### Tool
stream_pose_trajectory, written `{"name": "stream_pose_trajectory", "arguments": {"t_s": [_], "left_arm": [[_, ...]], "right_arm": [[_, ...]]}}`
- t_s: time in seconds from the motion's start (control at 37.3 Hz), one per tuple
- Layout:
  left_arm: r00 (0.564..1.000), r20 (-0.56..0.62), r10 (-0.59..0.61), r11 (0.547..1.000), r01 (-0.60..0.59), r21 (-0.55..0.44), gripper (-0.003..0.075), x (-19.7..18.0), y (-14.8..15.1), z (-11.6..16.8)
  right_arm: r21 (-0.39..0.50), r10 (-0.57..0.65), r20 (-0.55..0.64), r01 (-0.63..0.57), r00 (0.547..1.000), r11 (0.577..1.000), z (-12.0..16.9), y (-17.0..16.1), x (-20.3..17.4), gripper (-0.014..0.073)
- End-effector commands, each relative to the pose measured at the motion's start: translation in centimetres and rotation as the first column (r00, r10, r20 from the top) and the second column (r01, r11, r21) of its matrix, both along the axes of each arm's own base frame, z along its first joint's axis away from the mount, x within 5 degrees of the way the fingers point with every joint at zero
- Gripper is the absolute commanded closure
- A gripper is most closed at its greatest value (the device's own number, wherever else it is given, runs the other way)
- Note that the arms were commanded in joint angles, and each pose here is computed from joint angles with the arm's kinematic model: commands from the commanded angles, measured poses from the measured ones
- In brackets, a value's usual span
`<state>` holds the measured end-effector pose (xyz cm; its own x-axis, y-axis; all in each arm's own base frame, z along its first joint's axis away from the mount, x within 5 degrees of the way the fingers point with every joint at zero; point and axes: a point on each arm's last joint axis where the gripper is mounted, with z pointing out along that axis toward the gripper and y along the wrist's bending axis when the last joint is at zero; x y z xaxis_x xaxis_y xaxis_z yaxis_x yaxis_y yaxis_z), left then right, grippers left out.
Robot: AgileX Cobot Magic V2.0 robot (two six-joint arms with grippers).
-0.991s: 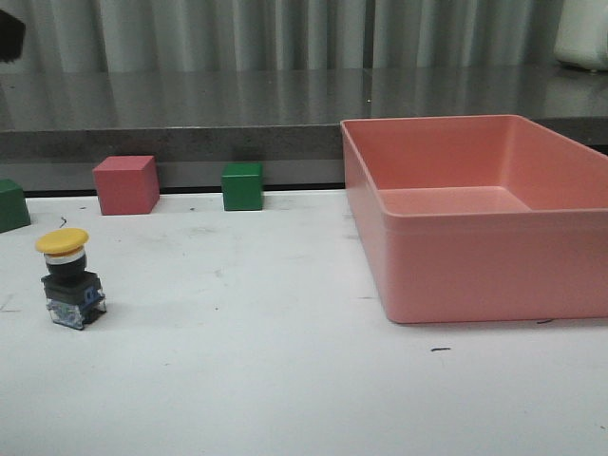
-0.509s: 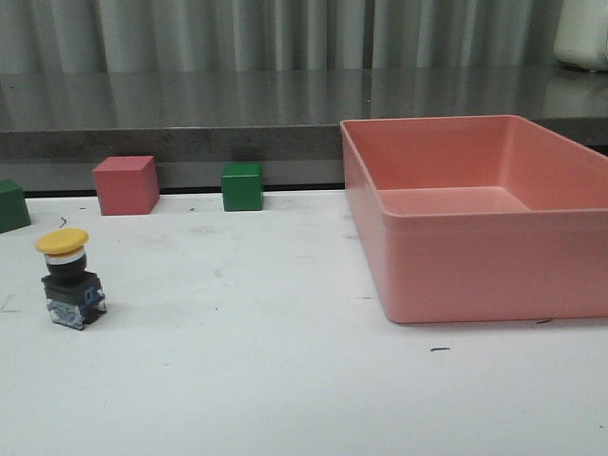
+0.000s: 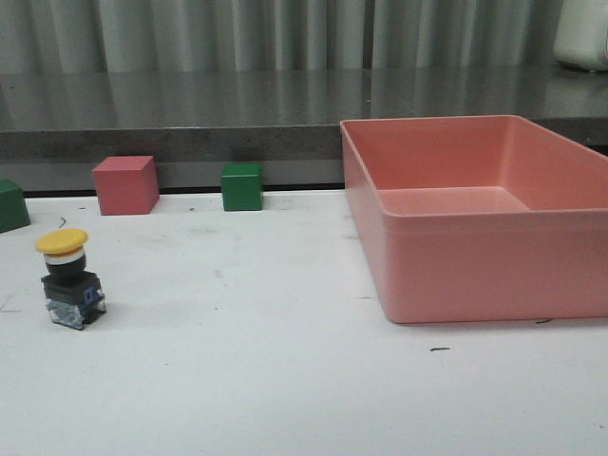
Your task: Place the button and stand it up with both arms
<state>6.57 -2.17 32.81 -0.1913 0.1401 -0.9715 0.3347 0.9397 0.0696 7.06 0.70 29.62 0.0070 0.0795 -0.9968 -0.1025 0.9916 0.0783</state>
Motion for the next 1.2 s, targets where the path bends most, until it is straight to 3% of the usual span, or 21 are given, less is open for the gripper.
{"name": "stream_pose_trajectory", "arguments": {"t_s": [0.0, 0.56, 0.7, 0.91, 1.18], "left_arm": [[0.996, 0.090, -0.011, 0.999, 0.015, -0.051, 0.0740, 0.0, -0.1, 1.7], [0.996, 0.089, -0.011, 0.999, 0.015, -0.051, 0.0740, 0.0, -0.1, 1.7], [0.991, 0.135, -0.011, 0.997, 0.022, -0.080, 0.0740, -0.2, -0.1, 0.8], [0.966, 0.238, 0.099, 0.987, -0.065, -0.146, 0.0741, -0.9, 0.7, -3.5], [0.929, 0.222, 0.295, 0.952, -0.265, -0.154, 0.0741, -1.7, 1.9, -9.4]], "right_arm": [[-0.007, -0.002, 0.105, 0.003, 0.994, 1.000, 1.6, 0.0, -0.1, 0.0665], [-0.007, -0.002, 0.105, 0.003, 0.994, 1.000, 1.6, 0.0, -0.1, 0.0665], [-0.007, -0.002, 0.105, 0.003, 0.994, 1.000, 1.6, 0.0, -0.1, 0.0665], [-0.007, -0.002, 0.105, 0.003, 0.994, 1.000, 1.6, 0.0, -0.1, 0.0665], [-0.007, -0.002, 0.105, 0.003, 0.994, 1.000, 1.6, 0.0, -0.1, 0.0665]]}}
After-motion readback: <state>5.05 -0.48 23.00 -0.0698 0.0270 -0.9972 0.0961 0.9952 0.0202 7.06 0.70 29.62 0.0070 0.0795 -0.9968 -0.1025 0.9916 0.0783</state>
